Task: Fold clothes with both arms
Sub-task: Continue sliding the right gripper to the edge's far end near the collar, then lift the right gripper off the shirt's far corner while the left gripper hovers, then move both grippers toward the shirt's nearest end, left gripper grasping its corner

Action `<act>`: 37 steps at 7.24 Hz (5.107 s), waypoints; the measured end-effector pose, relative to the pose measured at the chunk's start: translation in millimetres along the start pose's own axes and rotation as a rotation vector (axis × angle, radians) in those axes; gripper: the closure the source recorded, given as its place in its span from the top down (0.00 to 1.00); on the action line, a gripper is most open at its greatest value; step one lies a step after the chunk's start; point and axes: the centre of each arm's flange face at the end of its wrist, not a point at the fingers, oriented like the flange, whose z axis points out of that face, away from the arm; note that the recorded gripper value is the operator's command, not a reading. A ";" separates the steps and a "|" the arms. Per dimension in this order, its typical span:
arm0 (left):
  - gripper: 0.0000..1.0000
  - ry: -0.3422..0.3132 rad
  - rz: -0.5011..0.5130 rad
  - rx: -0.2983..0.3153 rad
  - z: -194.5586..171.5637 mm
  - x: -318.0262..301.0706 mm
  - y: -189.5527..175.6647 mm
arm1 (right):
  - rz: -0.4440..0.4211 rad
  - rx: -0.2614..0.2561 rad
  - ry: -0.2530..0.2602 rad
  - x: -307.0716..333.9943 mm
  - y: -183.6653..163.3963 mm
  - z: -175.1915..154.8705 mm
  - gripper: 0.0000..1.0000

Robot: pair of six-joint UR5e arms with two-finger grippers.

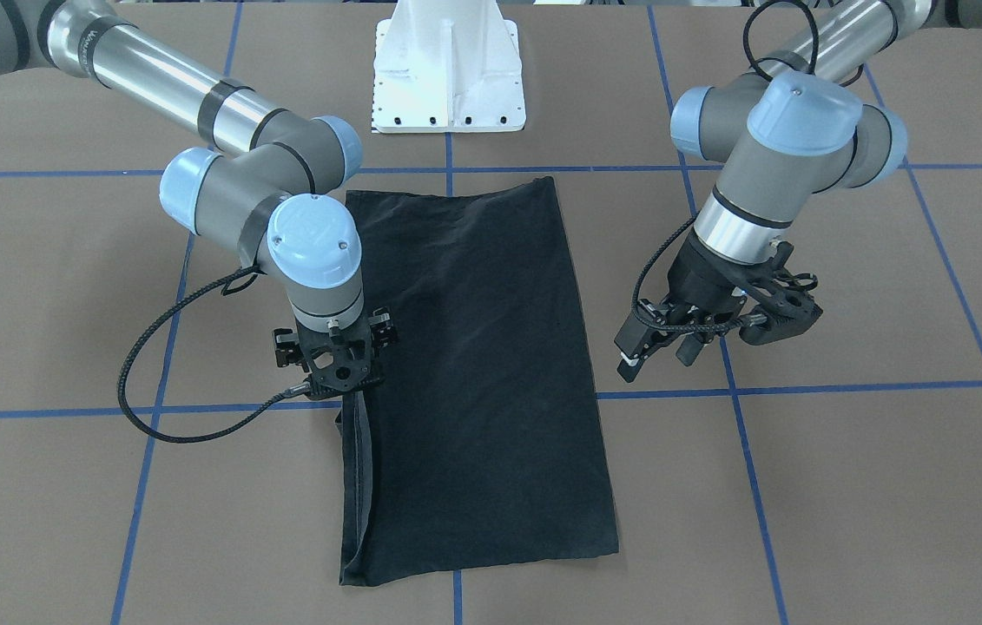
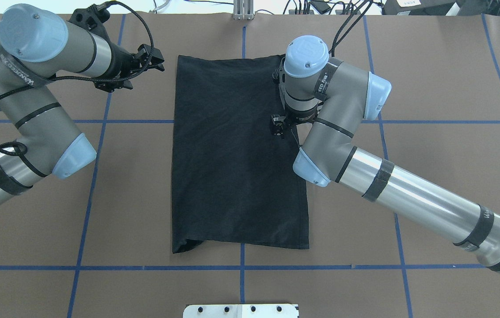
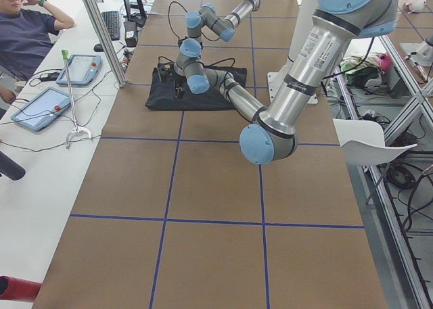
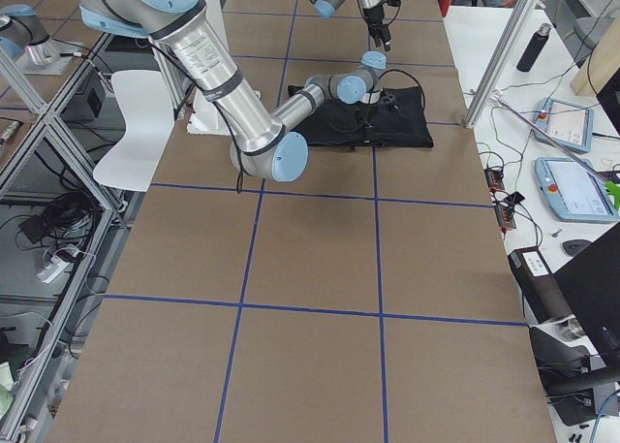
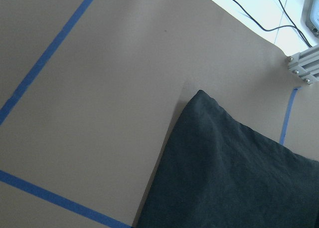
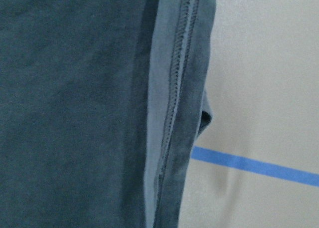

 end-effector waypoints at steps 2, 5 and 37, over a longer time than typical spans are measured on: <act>1.00 0.019 0.018 0.006 -8.6 6.7 0.7 | 0.014 -0.005 0.013 11.0 -6.9 11.3 1.00; 1.00 0.029 0.023 0.010 -13.1 10.7 1.5 | 0.031 -0.002 0.023 39.6 -21.0 6.5 1.00; 1.00 0.157 -0.155 -0.247 -41.6 -42.4 169.2 | 0.386 0.024 -0.404 85.5 126.5 -108.9 1.00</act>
